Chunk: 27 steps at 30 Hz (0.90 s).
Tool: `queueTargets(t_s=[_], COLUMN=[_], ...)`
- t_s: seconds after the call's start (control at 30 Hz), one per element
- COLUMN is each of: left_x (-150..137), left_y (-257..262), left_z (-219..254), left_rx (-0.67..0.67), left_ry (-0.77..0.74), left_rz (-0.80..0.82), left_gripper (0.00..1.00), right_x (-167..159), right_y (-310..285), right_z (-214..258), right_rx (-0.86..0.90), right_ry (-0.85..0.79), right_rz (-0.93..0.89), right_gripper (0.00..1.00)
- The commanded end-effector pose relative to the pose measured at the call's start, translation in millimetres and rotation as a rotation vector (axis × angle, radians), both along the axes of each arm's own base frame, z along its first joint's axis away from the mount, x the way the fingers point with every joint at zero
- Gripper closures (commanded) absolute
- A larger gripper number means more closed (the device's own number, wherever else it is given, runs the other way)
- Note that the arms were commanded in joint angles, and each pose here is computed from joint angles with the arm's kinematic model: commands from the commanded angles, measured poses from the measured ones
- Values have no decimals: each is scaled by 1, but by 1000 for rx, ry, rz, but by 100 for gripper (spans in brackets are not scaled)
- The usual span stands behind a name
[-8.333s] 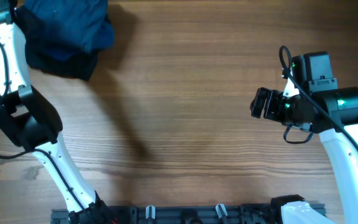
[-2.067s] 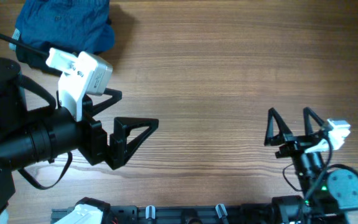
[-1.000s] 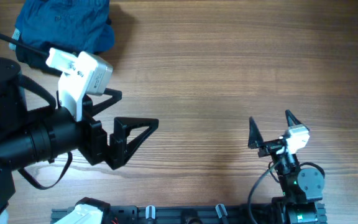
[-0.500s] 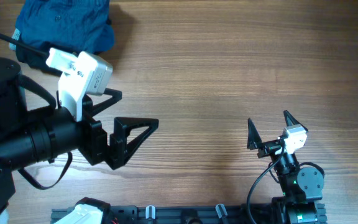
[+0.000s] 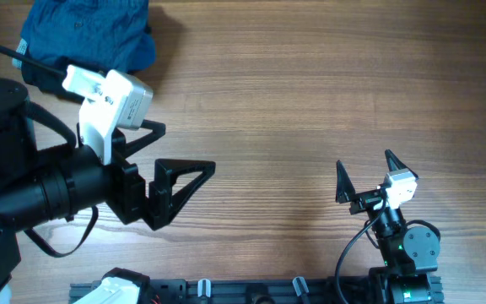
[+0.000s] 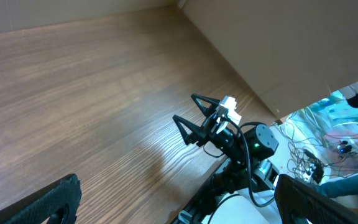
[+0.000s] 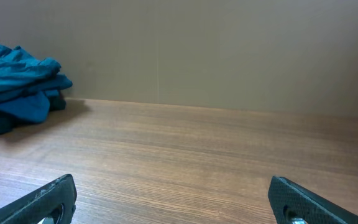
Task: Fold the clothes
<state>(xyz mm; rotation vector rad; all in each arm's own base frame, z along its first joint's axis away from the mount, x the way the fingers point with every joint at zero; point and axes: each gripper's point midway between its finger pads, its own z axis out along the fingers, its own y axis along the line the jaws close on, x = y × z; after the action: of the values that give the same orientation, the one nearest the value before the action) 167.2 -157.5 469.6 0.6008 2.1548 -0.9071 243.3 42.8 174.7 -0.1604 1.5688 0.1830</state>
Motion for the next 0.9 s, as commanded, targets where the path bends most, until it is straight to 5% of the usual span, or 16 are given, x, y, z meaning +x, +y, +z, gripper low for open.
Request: queueTargets(t_s=[0.0, 0.33, 0.63, 0.87], left_x=[-1, 6, -25, -3], left_y=[0, 6, 19, 25], left_z=[1, -3, 17, 12], left_rx=[-3, 32, -20, -147], left_ry=[-3, -13, -128, -277], left_rz=[1, 47, 78, 181], left_gripper=[0, 0, 0, 0], right_x=[-1, -1, -1, -1], right_y=[1, 1, 1, 1], right_z=[3, 3, 3, 3], right_rx=[15, 15, 15, 15], right_ry=[-13, -13, -13, -13], right_rz=[6, 6, 6, 6], right_gripper=[0, 0, 0, 0])
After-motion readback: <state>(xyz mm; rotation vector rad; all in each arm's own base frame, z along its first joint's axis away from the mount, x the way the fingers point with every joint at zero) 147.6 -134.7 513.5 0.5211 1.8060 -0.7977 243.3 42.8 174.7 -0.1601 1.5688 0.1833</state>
